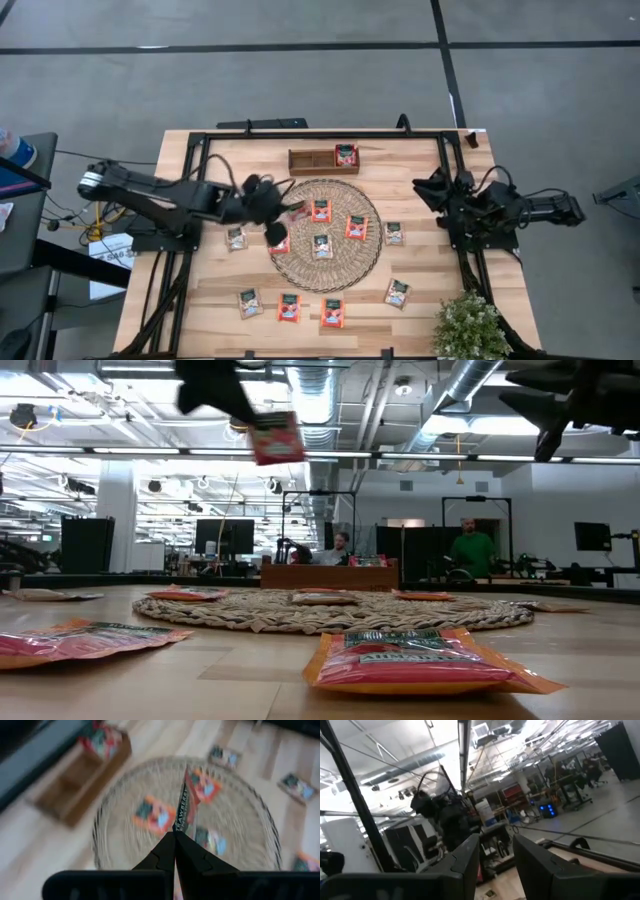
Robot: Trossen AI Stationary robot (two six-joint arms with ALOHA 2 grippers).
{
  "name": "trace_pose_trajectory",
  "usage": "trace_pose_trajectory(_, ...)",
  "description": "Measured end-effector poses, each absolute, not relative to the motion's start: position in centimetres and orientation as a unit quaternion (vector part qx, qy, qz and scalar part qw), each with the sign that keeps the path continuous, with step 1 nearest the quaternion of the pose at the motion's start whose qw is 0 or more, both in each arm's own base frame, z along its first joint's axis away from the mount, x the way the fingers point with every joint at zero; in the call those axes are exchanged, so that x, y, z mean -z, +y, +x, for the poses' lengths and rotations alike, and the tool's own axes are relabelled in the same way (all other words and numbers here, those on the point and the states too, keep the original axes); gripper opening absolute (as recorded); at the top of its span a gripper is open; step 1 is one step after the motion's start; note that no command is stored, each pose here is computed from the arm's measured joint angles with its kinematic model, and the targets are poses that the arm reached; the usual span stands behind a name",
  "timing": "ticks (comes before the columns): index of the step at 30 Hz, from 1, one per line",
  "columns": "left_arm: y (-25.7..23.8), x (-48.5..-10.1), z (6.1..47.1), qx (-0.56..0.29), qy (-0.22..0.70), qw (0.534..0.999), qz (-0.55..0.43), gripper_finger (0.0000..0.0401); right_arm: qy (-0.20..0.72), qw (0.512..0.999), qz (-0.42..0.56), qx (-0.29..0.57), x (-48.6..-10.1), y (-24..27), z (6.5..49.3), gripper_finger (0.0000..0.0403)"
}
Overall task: Pick & Place Tea
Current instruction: Put the red tea bag into the right section of the wooden organizer
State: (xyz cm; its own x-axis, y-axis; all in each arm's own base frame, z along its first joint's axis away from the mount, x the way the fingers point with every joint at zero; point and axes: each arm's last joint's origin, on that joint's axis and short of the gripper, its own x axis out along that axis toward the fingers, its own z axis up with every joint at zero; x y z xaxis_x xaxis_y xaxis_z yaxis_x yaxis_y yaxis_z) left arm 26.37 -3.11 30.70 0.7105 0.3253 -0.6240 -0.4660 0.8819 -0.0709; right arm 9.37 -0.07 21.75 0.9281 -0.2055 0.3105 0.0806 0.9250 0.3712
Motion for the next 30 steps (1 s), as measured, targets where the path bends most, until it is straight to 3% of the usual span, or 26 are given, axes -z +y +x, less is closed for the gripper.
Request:
trace_pose_trajectory(7, 0.2, -29.9, 30.1, -0.170, 0.275, 0.942, -0.087, 0.0000, -0.191, 0.962, 0.181, 0.073, -22.1, -0.1, 9.7, 0.0113)
trace_pose_trajectory(15, 2.5, -28.5, 32.4, -0.137, 0.291, 0.944, -0.071, 0.0000, -0.188, 0.962, 0.184, 0.074, -22.1, -0.1, 9.9, 0.0113)
trace_pose_trajectory(25, 3.6, -31.4, 36.3, -0.115, 0.313, 0.943, 0.008, 0.0000, -0.103, 0.967, 0.215, 0.089, -20.9, -0.2, 12.0, 0.0113)
trace_pose_trajectory(30, 4.1, -32.3, 37.9, -0.107, 0.308, 0.945, 0.014, 0.0000, -0.085, 0.968, 0.211, 0.109, -22.0, -0.6, 13.2, 0.0113)
